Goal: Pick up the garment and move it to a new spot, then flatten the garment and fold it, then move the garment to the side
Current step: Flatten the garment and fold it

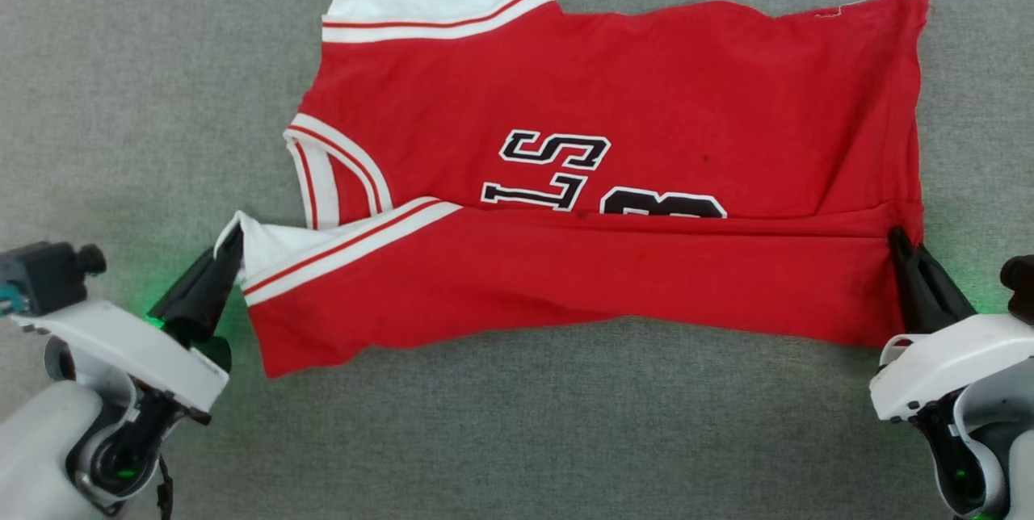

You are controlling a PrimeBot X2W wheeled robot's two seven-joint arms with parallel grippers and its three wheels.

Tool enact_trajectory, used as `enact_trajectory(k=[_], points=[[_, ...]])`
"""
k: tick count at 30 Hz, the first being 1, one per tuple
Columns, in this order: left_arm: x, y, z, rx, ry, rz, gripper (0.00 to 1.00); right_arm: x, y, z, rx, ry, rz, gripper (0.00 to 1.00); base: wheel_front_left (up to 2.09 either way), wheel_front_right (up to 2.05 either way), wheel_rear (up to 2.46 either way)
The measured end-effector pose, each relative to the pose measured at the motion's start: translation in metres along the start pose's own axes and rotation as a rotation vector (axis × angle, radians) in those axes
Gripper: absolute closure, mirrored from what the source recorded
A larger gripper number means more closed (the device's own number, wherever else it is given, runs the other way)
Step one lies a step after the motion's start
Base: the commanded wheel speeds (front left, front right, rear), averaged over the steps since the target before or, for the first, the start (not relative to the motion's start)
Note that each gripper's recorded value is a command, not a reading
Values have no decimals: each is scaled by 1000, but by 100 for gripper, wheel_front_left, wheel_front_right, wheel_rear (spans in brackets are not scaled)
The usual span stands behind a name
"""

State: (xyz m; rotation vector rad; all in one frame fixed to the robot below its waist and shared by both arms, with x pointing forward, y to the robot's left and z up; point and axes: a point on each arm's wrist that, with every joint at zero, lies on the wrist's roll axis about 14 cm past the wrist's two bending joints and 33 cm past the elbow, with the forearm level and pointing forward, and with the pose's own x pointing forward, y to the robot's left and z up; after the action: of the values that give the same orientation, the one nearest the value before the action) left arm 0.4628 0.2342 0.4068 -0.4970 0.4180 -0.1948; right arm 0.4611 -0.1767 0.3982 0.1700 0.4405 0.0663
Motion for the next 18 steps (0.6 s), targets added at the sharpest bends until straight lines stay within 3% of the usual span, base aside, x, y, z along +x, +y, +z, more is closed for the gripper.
enact_trajectory(k=[1, 2, 3, 5, 6, 12, 18], points=[[1, 0, 0, 7, 3, 0, 61, 0, 1, 0, -2, 0, 2, 100, 0, 0, 0], [2, 0, 2, 15, 1, 1, 26, 0, 2, 0, -6, -2, 3, 100, 0, 0, 0], [2, 1, 5, 25, -6, 2, 0, 1, 3, 1, -6, -4, 5, 87, 0, 0, 0], [3, -2, 17, 19, -36, -3, 0, -1, 3, 5, -1, -21, 6, 20, 0, 0, 0], [2, -3, 24, 27, -52, -4, 0, -3, 3, 8, 4, -31, 7, 0, 0, 0, 0], [-15, -8, 58, 111, -90, -21, 0, -15, 2, 39, 8, -119, 0, 0, 0, 0, 0], [-49, -22, 28, 168, 242, -61, 0, -32, 7, 77, 1, -208, 19, 0, 0, 0, 0]])
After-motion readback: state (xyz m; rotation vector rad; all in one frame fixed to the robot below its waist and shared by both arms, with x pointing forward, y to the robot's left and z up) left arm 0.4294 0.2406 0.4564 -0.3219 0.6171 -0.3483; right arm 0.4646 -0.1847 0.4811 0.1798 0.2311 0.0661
